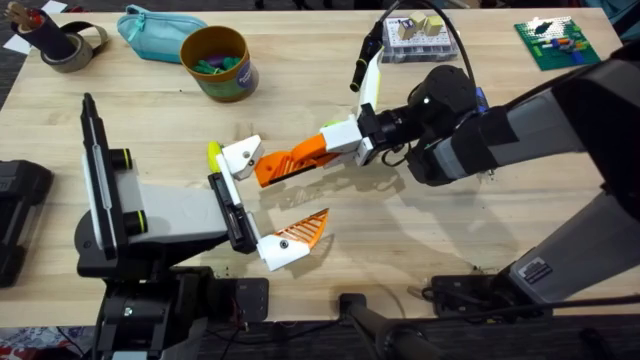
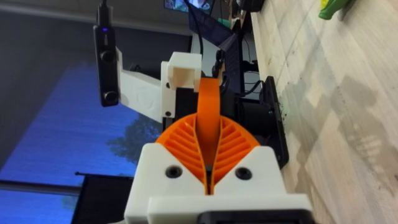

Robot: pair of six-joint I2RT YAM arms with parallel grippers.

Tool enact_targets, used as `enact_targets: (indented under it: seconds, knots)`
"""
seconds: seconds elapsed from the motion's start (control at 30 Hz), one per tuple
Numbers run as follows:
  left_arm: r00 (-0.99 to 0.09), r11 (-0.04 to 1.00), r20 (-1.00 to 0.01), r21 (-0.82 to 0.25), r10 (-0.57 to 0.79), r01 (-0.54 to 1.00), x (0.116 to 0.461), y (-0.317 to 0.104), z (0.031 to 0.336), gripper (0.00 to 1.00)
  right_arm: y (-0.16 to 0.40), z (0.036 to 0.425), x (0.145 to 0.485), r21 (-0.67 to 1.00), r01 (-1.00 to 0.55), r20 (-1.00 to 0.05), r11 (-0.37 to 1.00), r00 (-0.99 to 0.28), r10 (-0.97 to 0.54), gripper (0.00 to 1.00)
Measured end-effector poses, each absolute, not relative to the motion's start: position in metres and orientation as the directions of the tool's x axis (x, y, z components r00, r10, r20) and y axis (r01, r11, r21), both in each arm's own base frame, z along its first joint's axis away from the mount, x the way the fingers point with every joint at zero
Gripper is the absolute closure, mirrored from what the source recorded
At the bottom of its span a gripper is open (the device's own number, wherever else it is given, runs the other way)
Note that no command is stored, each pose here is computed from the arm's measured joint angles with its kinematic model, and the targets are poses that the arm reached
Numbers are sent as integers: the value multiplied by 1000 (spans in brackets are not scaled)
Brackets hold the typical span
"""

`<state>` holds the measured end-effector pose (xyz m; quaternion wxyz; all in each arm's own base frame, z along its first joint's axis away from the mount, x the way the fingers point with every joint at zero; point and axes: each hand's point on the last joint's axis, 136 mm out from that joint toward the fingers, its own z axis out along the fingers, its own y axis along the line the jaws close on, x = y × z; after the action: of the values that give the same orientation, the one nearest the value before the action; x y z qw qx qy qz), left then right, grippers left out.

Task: Pick up the gripper from the table and insert it into the empty holder that is missing its gripper. Then pick up a screw, insert it into the mounting hole, and use the screwdriver to tighten it. Finally, clean up the table by picking up the vegetable and placing it into the bucket.

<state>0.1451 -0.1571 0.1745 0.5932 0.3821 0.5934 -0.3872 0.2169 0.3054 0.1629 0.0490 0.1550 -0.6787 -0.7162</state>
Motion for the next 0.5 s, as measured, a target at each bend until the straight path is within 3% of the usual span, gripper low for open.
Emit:
enact_targets:
  seconds: [0.5]
  knots:
    - [-13, 408, -1000, -15, -6, 913, 145, -157, 175, 17, 296, 152, 209, 998, -52, -58, -27, -933, -354, 980]
